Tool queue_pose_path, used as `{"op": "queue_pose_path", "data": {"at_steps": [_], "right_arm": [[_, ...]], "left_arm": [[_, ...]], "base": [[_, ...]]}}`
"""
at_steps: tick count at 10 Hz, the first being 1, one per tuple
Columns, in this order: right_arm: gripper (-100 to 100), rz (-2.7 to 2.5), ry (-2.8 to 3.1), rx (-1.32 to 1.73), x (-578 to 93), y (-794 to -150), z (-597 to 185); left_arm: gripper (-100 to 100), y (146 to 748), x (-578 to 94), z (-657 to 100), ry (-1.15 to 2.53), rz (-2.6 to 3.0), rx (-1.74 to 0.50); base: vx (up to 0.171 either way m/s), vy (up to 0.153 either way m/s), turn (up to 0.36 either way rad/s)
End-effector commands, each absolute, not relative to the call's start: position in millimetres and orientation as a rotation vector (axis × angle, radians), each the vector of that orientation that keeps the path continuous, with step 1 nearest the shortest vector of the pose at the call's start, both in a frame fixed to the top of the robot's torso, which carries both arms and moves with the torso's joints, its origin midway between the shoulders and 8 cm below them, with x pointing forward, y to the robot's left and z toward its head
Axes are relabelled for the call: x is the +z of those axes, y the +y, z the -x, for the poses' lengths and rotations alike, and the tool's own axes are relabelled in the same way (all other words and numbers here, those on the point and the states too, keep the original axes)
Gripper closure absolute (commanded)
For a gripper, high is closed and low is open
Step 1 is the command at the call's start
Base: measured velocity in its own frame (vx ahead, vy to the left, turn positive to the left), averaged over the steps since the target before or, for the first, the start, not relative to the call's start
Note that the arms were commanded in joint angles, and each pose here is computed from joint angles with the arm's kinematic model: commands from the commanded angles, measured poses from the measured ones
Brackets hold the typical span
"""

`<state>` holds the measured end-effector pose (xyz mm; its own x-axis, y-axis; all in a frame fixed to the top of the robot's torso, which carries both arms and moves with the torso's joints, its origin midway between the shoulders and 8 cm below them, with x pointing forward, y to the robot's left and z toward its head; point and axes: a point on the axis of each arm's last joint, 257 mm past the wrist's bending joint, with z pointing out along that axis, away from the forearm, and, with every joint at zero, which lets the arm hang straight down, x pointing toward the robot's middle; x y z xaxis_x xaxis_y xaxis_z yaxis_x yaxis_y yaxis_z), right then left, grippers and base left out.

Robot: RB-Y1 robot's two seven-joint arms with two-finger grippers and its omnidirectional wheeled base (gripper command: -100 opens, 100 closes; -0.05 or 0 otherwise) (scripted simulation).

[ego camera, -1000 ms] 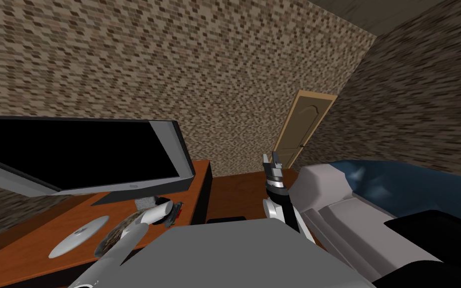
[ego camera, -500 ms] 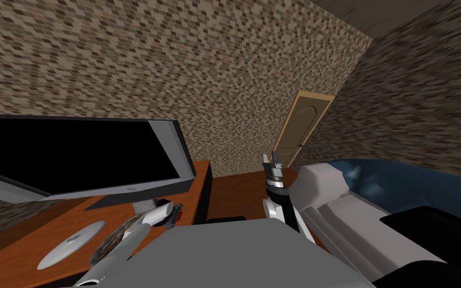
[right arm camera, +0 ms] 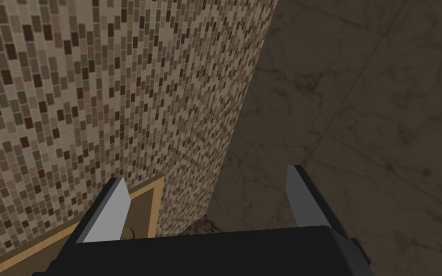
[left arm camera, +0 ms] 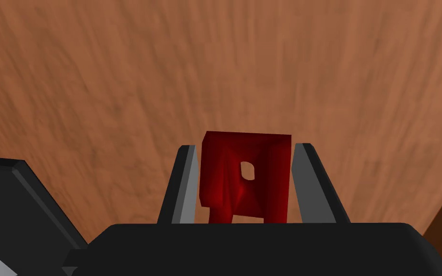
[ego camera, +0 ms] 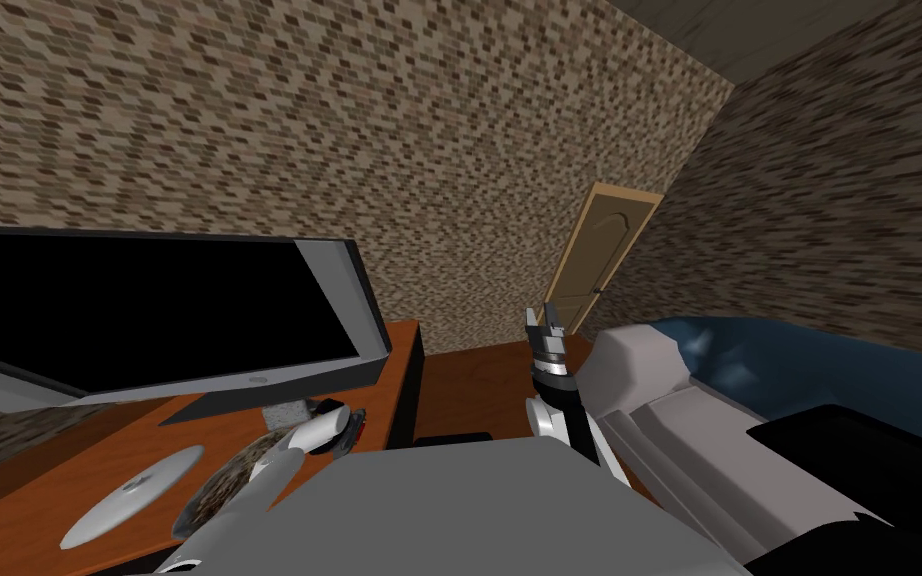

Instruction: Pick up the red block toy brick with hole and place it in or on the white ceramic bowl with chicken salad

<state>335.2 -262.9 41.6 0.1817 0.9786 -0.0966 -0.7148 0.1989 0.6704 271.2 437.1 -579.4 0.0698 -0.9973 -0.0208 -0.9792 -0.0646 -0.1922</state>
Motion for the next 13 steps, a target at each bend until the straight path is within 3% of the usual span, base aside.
{"op": "queue_pose_path", "data": {"at_steps": [1, 2, 3, 4, 6, 7, 8, 13], "right_arm": [[0, -0.548, 0.585, 1.283, 42, -263, -335], [0, -0.548, 0.585, 1.283, 42, -263, -335], [0, -0.548, 0.585, 1.283, 42, -263, -335], [0, -0.548, 0.585, 1.283, 42, -263, -335], [0, -0.548, 0.585, 1.283, 42, -263, -335], [0, -0.548, 0.585, 1.283, 42, -263, -335], [0, -0.548, 0.585, 1.283, 42, -263, -335], [0, -0.548, 0.584, 1.283, 42, -263, -335]], "left_arm": [[100, 437, -579, -271, 2.035, 2.178, -0.175], [100, 437, -579, -271, 2.034, 2.178, -0.175], [0, 437, -579, -272, 2.034, 2.178, -0.176], [100, 447, -569, -275, 2.044, 2.170, -0.178], [100, 447, -568, -275, 2.045, 2.166, -0.178], [0, 448, -567, -275, 2.045, 2.167, -0.177], [100, 459, -558, -284, 2.037, 2.138, -0.170], [100, 487, -545, -281, 2.038, 2.119, -0.109]], "base": [[0.000, 0.000, 0.000], [0.000, 0.000, 0.000], [0.000, 0.000, 0.000], [0.014, -0.020, 0.130], [0.013, -0.030, 0.065], [0.000, 0.000, 0.000], [-0.041, -0.117, -0.052], [-0.037, -0.192, -0.095]]}}
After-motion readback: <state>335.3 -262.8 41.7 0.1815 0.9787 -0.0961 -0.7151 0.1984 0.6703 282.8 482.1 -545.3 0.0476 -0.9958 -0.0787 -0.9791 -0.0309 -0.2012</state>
